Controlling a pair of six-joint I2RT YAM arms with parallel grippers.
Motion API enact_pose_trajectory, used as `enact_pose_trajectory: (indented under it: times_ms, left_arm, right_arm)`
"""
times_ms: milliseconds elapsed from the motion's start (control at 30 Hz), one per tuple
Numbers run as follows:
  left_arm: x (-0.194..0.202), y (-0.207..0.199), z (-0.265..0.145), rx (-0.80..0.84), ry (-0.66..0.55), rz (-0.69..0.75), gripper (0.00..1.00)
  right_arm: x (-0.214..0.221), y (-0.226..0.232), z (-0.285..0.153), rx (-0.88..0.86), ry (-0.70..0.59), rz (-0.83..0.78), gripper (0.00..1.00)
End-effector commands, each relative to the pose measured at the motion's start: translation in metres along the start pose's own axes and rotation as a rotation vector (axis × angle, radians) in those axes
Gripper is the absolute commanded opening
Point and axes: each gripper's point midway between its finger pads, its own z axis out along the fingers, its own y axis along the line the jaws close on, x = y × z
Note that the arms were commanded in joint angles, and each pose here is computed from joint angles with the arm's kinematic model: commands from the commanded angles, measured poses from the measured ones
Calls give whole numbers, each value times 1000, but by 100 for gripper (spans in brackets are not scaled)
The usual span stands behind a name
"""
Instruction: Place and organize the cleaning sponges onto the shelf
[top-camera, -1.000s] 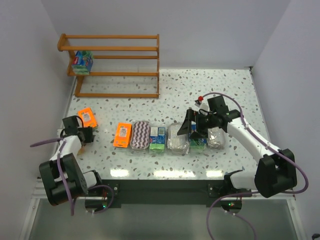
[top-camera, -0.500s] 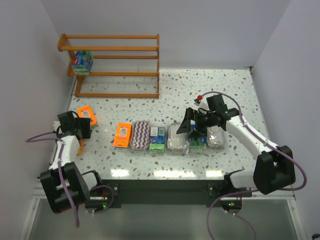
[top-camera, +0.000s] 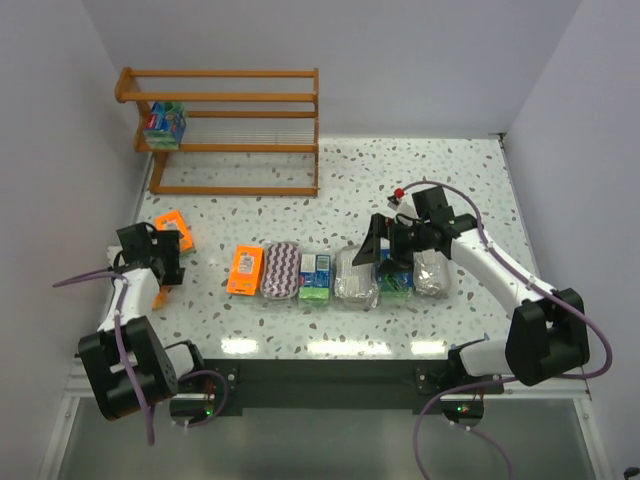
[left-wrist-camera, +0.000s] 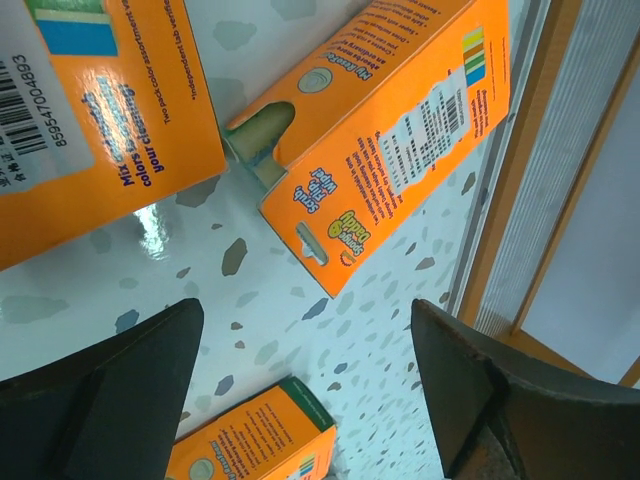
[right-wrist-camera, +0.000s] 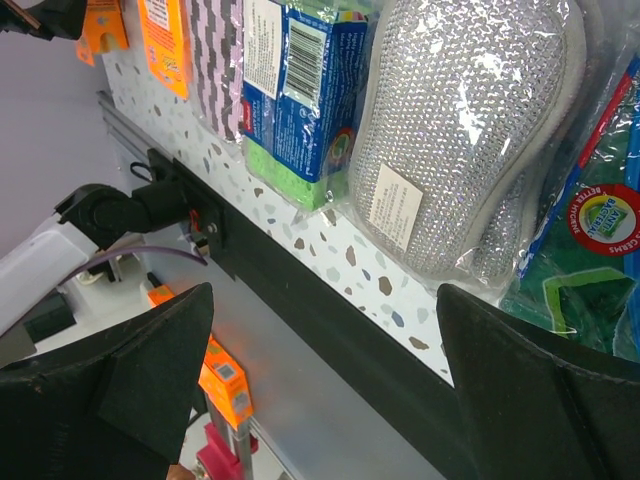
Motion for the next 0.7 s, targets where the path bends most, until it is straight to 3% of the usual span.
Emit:
enact_pose_trajectory:
  times_ms: [0,67,200,300,667]
  left_arm:
    - [-17,-23,1,65,-69,-57,90]
    - [-17,-21,4,63,-69,-77,89]
    - [-22,-20,12,79,-81,-115,66]
    - [-19,-10,22,45,-67,-114,60]
    - [-12,7,36,16,-33,-103,62]
  right_arm:
    - [-12,9,-5,-3,-34,-28,97]
    - [-12,9,-6,1,-35,-26,97]
    - [-11,8,-7,9,-36,-21,96]
    - [-12,9,-9,15,-41,-24,96]
    - [-16,8,-7,24,-43,-8,96]
